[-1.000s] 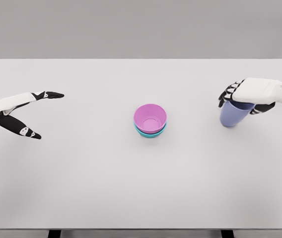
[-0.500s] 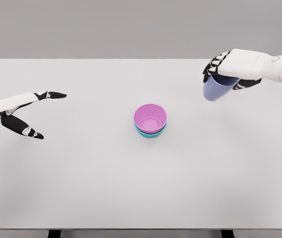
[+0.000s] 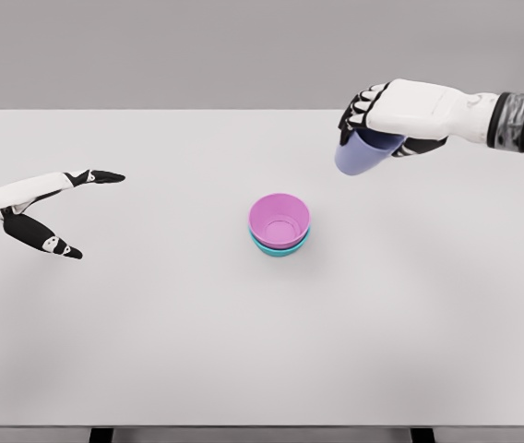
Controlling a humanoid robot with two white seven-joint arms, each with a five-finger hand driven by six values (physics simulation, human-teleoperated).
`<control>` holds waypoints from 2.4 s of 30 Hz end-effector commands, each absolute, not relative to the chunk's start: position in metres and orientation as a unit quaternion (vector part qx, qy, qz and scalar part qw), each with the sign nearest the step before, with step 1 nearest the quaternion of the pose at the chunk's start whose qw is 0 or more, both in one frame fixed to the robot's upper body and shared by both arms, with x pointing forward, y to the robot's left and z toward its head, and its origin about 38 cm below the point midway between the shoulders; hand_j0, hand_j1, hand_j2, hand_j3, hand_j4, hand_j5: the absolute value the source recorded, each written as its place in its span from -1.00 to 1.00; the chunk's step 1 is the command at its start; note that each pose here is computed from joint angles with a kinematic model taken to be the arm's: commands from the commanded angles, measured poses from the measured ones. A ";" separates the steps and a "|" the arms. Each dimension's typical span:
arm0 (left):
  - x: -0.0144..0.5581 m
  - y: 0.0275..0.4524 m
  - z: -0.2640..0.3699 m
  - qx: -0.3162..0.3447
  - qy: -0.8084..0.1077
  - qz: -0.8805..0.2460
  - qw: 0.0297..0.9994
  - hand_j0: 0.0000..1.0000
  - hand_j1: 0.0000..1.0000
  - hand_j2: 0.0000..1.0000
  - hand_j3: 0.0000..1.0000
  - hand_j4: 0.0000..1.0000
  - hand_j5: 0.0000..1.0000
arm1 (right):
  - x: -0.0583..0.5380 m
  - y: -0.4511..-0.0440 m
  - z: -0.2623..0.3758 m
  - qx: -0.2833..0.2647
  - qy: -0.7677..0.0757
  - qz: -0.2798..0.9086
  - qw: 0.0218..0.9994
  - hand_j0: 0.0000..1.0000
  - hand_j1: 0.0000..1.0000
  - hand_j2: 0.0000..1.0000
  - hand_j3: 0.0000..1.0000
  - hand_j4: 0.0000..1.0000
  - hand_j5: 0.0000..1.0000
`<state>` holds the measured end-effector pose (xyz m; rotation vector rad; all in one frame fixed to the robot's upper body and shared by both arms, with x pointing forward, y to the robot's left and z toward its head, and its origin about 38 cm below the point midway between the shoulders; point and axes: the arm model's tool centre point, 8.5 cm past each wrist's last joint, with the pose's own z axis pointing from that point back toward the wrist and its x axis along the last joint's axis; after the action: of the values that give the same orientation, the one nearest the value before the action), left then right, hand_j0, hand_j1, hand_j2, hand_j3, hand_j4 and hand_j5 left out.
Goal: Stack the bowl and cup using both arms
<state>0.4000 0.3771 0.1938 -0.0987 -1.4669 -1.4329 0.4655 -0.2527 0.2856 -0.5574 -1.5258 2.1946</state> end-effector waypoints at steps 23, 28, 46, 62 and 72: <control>0.401 0.378 0.195 -0.040 -0.613 -0.593 0.520 1.00 1.00 1.00 1.00 1.00 1.00 | 0.423 -0.157 0.250 -0.104 -0.554 0.819 0.106 0.11 0.11 0.11 0.11 0.11 0.11; 0.401 0.378 0.195 -0.040 -0.613 -0.593 0.520 1.00 1.00 1.00 1.00 1.00 1.00 | 0.424 -0.158 0.249 -0.105 -0.553 0.820 0.107 0.11 0.11 0.11 0.11 0.11 0.11; 0.401 0.377 0.195 -0.041 -0.614 -0.594 0.519 1.00 1.00 1.00 1.00 1.00 1.00 | 0.425 -0.154 0.245 -0.103 -0.546 0.825 0.106 0.99 0.99 0.99 0.99 0.99 0.99; 0.401 0.377 0.195 -0.041 -0.614 -0.594 0.519 1.00 1.00 1.00 1.00 1.00 1.00 | 0.474 -0.283 0.302 -0.233 -0.578 0.744 0.243 1.00 1.00 1.00 1.00 1.00 1.00; 0.400 0.381 0.192 -0.037 -0.607 -0.599 0.521 1.00 1.00 1.00 1.00 1.00 1.00 | 0.466 -0.324 0.268 -0.227 -0.500 0.788 0.280 1.00 1.00 1.00 1.00 1.00 1.00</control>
<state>0.3993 0.3798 0.1910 -0.0912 -1.4540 -1.4395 0.4665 -0.3184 0.2732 -0.6177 -1.3690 2.1111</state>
